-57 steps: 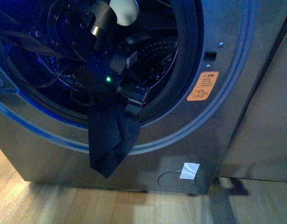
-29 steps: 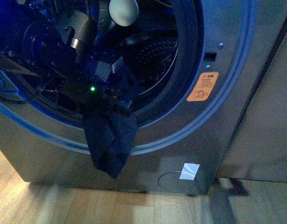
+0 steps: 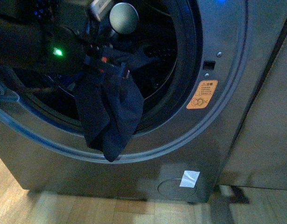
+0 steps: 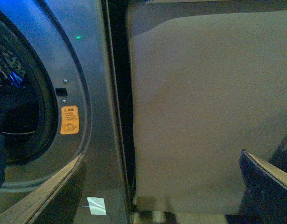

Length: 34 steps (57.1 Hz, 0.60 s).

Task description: Collect clothes from washing machine

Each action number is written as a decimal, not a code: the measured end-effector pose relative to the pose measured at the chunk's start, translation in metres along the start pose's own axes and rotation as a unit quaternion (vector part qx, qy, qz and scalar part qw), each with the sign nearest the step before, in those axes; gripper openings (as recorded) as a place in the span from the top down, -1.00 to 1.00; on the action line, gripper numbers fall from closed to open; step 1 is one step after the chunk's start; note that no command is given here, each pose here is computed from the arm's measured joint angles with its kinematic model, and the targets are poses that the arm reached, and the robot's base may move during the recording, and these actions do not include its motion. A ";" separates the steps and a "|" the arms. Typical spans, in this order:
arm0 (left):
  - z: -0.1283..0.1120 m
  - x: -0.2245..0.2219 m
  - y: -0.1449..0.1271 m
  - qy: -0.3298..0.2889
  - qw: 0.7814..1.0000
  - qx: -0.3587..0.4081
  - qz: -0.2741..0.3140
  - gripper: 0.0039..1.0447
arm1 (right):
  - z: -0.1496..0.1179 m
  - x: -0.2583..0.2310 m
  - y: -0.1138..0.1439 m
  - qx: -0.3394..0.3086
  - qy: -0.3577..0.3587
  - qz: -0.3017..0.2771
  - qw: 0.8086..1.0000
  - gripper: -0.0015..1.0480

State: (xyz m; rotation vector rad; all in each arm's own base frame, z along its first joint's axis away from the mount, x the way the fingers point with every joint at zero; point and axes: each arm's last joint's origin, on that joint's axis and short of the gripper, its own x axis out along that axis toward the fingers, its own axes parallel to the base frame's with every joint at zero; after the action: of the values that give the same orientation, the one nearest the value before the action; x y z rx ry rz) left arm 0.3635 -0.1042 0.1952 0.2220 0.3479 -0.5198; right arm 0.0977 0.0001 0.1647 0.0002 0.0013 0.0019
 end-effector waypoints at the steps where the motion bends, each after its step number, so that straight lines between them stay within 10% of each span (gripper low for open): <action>1: 0.003 -0.007 -0.001 -0.008 1.000 0.001 -0.002 0.74 | 0.000 0.000 0.000 0.000 0.000 0.000 1.000 -0.86; 34: 0.033 -0.162 -0.030 -0.158 0.986 0.040 -0.022 0.74 | 0.000 0.000 0.000 0.000 0.000 0.000 1.000 -0.86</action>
State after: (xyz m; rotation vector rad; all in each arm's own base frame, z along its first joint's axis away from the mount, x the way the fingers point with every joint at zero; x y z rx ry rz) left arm 0.2253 -0.0675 0.2829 0.2052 0.0228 -0.6037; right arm 0.0977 0.0001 0.1647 0.0002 0.0013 0.0019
